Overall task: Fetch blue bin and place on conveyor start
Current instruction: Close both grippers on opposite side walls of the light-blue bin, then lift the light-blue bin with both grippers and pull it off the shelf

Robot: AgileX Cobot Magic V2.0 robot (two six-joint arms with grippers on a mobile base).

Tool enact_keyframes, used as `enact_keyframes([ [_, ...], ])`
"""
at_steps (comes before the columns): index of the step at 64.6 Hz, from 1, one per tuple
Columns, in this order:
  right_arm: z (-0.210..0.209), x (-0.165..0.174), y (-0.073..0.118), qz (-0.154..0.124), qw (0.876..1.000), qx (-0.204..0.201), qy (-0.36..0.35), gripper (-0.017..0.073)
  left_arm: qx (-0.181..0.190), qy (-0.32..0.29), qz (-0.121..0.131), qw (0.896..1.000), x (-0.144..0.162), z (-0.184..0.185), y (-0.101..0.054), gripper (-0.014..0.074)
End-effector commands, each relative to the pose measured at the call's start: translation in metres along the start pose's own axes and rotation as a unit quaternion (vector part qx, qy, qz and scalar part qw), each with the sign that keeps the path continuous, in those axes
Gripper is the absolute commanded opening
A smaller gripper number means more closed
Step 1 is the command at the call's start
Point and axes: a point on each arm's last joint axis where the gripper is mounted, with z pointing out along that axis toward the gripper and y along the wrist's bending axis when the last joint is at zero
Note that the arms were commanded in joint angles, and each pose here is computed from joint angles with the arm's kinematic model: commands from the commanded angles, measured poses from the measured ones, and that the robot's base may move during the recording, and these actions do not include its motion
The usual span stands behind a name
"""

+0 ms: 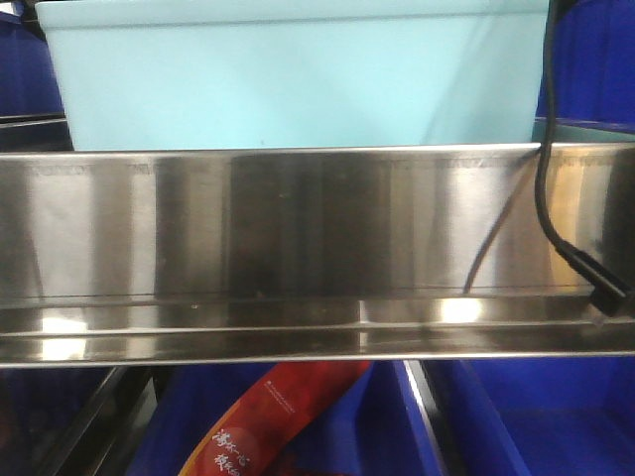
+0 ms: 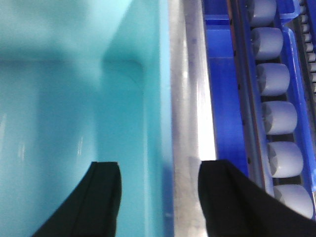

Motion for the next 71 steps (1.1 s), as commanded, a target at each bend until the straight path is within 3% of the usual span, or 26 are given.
enact_keyframes([
  [1, -0.004, -0.002, -0.004, -0.003, 1.0, 0.007, -0.008, 0.0204, 0.0, -0.005, 0.001, 1.0, -0.002, -0.001, 0.001, 0.0256],
  [12, -0.004, -0.002, -0.005, -0.003, 1.0, 0.007, -0.007, 0.0, 0.0, -0.005, 0.001, 1.0, -0.002, -0.001, 0.001, 0.0209],
  [16, -0.004, -0.002, -0.005, -0.003, 1.0, 0.007, -0.007, -0.0091, 0.0, -0.004, 0.001, 1.0, -0.002, -0.001, 0.001, 0.0123],
  [20, -0.004, -0.002, -0.005, -0.003, 1.0, 0.007, -0.007, -0.0164, 0.0, -0.004, 0.001, 1.0, -0.002, -0.001, 0.001, -0.0018],
  [23, -0.004, -0.002, -0.005, -0.003, 1.0, 0.007, -0.007, -0.0162, 0.0, -0.004, 0.001, 1.0, -0.002, -0.001, 0.001, -0.0114],
  [39, -0.027, -0.001, -0.008, 0.013, 0.999, 0.002, -0.031, -0.0162, -0.008, 0.008, -0.002, 1.0, 0.001, -0.018, 0.005, -0.0111],
  [52, -0.075, 0.003, -0.019, 0.022, 0.996, -0.01, -0.08, -0.0162, 0.013, -0.044, -0.002, 0.999, 0.003, -0.068, 0.006, -0.0111],
  [71, -0.145, 0.01, -0.037, 0.027, 0.983, -0.013, -0.182, -0.0162, 0.032, -0.142, 0.001, 0.989, 0.006, -0.135, 0.004, -0.0111],
])
